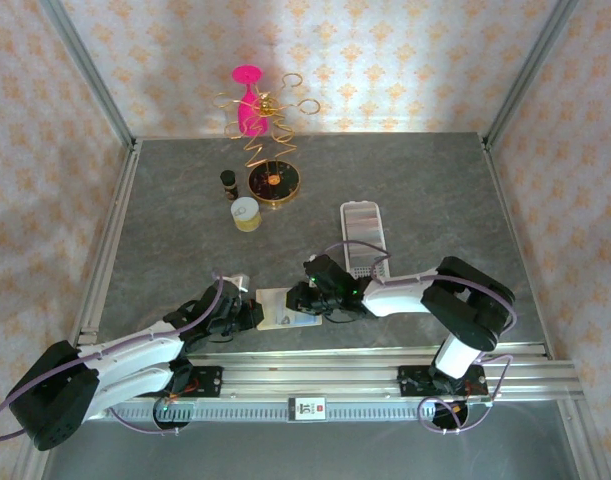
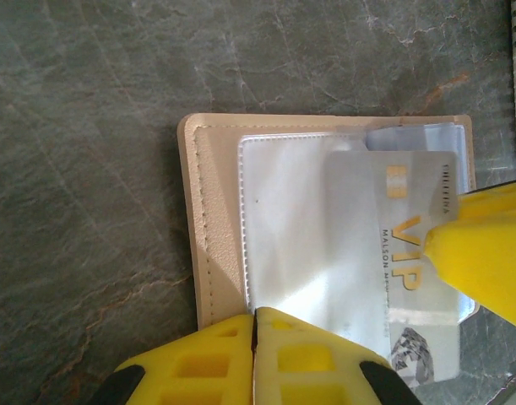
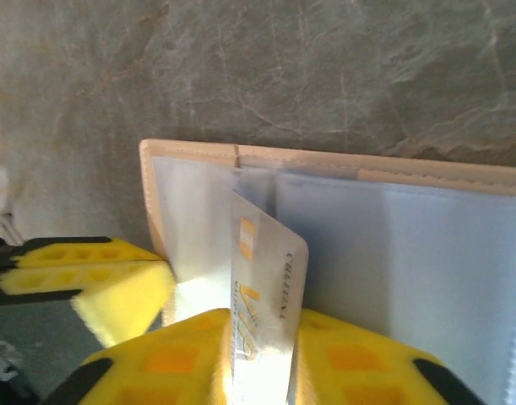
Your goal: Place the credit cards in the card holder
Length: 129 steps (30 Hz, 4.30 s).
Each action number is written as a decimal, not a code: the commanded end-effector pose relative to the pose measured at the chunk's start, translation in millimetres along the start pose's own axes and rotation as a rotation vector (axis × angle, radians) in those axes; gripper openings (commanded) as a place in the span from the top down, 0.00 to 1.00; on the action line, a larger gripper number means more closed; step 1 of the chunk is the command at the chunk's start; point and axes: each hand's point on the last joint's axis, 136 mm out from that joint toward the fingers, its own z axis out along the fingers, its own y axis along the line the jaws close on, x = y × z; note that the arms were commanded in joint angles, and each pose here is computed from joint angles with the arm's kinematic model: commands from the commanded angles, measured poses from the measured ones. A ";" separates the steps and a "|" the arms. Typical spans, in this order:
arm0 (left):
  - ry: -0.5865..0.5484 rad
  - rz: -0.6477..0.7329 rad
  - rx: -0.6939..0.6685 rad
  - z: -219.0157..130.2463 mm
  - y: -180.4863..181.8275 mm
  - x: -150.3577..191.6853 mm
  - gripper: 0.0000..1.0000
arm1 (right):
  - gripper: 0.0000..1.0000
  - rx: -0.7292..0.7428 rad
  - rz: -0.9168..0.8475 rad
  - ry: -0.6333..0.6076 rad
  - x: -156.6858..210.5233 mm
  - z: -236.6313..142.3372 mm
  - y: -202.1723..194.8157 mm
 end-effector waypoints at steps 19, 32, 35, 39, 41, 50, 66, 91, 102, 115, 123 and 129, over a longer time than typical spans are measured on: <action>0.007 -0.007 -0.018 1.2 9.3 7.9 0.92 | 0.80 0.099 -0.085 0.004 1.3 8.4 8.7; -0.035 -0.029 0.004 -4.5 4.9 0.9 0.81 | 0.81 0.093 -0.087 -0.010 -0.1 15.1 19.6; -0.042 -0.031 0.015 -6.2 2.4 -0.4 0.75 | 0.80 0.115 -0.086 -0.030 -3.2 10.3 16.9; -0.052 -0.030 0.021 -7.2 1.6 -2.0 0.72 | 0.74 0.130 -0.091 -0.058 -6.6 -0.8 16.2; -0.050 -0.028 0.019 -6.8 2.3 -1.5 0.72 | 0.73 0.132 -0.093 -0.071 -7.1 -7.8 17.1; -0.048 -0.014 -0.004 -7.3 4.4 -2.4 0.70 | 0.65 0.219 -0.065 -0.106 0.7 -34.2 -11.8; -0.030 -0.019 0.003 -4.4 5.4 1.8 0.73 | 0.61 0.222 -0.060 -0.076 13.4 -24.1 -17.9; -0.028 -0.031 0.006 -4.4 8.2 5.5 0.76 | 0.53 0.114 -0.057 -0.045 16.9 1.9 17.8; -0.032 -0.034 0.009 -5.2 7.7 4.7 0.76 | 0.54 0.093 -0.050 -0.077 11.3 -3.2 31.9; -0.033 -0.033 0.006 -5.4 8.3 4.7 0.76 | 0.55 0.065 -0.062 -0.072 12.5 -1.4 45.7; -0.036 -0.036 0.005 -5.3 9.4 4.9 0.77 | 0.55 0.046 -0.065 -0.063 14.0 2.1 49.1; -0.056 -0.044 0.005 -6.8 9.7 1.9 0.77 | 0.55 -0.019 -0.053 -0.044 16.6 8.3 60.2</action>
